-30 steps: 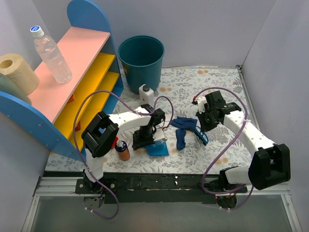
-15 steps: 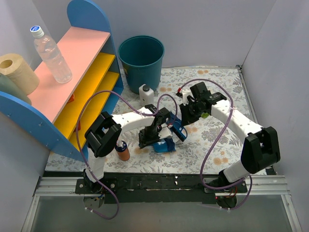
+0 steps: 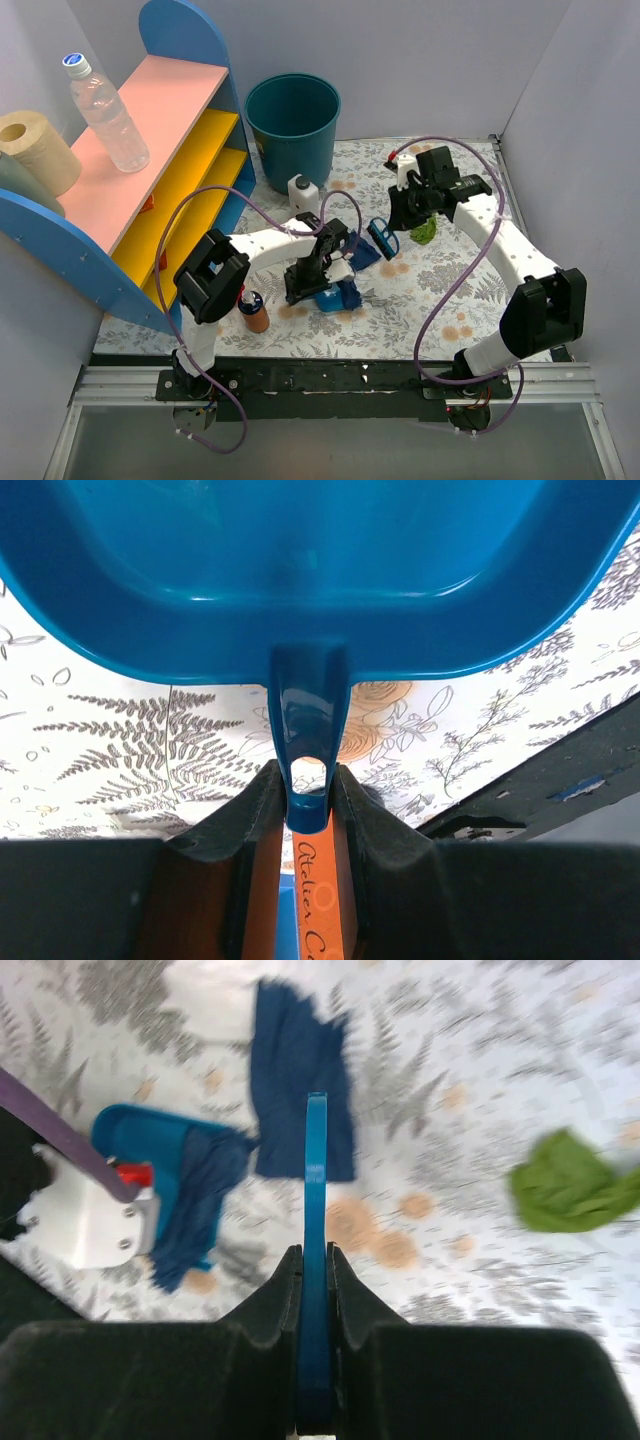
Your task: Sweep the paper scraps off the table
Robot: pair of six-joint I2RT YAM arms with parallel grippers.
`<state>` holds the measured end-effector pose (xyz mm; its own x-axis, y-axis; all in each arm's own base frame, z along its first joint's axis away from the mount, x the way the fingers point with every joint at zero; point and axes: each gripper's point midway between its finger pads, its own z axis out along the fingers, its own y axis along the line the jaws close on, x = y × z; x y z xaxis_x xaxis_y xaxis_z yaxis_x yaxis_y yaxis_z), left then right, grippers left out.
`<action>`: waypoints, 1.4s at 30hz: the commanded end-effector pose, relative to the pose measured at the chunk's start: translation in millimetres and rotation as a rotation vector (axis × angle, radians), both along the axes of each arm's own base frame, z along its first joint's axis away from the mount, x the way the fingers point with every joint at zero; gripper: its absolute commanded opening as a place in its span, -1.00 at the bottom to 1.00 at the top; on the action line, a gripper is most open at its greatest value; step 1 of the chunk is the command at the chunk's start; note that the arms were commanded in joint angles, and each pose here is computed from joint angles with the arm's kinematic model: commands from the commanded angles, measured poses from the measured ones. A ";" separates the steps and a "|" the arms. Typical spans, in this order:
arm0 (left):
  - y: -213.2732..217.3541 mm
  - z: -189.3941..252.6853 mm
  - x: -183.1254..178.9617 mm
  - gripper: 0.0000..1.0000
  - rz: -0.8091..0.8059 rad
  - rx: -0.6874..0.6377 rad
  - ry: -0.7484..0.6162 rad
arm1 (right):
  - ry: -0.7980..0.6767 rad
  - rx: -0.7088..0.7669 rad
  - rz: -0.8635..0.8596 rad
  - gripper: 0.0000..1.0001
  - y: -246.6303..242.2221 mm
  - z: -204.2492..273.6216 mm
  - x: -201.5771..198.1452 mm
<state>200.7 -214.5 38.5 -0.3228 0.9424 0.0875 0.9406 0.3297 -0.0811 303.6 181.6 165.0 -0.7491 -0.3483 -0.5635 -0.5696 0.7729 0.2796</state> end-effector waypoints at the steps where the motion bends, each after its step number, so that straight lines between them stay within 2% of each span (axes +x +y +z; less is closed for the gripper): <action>1: 9.2 20.7 5.2 -1.00 0.058 -0.009 -0.010 | -0.263 -0.161 -0.059 -0.97 -22.4 33.4 61.9; 7: 27.2 29.8 7.9 -1.00 0.169 0.025 -0.028 | -0.288 -0.296 -0.071 -0.97 -30.3 12.5 96.7; 15: 57.4 27.5 36.1 -1.00 0.261 0.105 -0.125 | -0.220 -0.325 0.011 -0.97 0.7 -28.9 105.9; 24: 66.6 11.5 50.7 -1.00 0.291 0.174 -0.112 | -0.152 -0.259 0.161 -0.97 65.6 -52.0 73.5; 36: 38.5 10.0 76.7 -1.00 0.270 0.106 -0.110 | -0.050 -0.104 0.280 -0.97 104.4 -53.6 31.6; 42: 27.0 12.4 70.5 -1.00 0.262 0.035 -0.068 | 0.002 0.010 0.344 -0.97 115.4 -41.5 6.1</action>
<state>270.9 -171.4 38.5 -0.5746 0.8012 0.1668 0.8165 0.5752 0.0497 333.2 283.7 106.9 -0.5900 -0.5995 -0.5409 -0.7786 0.5997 0.1847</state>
